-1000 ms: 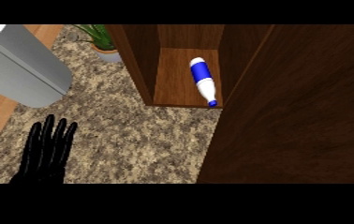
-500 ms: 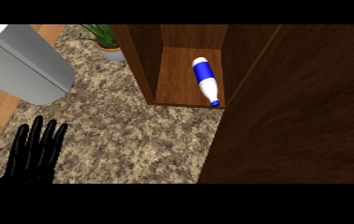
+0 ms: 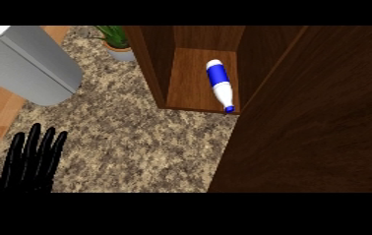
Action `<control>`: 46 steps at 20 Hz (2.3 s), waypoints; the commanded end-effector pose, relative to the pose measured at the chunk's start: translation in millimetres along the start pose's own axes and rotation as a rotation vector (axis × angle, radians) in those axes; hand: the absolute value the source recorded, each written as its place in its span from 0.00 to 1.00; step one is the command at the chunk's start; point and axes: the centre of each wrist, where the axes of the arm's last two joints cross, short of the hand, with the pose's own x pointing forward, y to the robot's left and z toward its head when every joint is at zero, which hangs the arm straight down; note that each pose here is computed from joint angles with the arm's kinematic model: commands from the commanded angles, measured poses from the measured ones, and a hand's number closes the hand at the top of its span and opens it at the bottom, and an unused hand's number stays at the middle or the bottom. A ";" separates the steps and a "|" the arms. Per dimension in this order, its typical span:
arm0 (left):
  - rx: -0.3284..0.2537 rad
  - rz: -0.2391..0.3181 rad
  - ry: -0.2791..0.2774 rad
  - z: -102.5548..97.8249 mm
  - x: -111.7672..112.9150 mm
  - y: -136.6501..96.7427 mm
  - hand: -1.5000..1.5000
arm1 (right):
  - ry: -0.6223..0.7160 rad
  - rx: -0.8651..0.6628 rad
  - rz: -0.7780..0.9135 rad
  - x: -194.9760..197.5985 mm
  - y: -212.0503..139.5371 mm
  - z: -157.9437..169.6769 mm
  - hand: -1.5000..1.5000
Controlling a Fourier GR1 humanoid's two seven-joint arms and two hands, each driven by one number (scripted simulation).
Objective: Pick up the bottled water, place it into the cabinet and close the cabinet
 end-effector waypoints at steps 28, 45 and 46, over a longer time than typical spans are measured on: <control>-0.040 0.014 -0.004 4.5 13.0 14.7 0.00 | -0.003 -0.368 -0.624 -59.8 -18.7 -13.0 1.00; -0.084 0.038 0.003 -1.6 9.8 18.6 0.00 | 0.085 -0.686 -0.652 -89.2 -137.1 -125.6 1.00; -0.071 0.051 -0.009 2.2 7.4 15.7 0.00 | 0.081 -0.698 -0.659 -93.5 -147.9 -132.8 1.00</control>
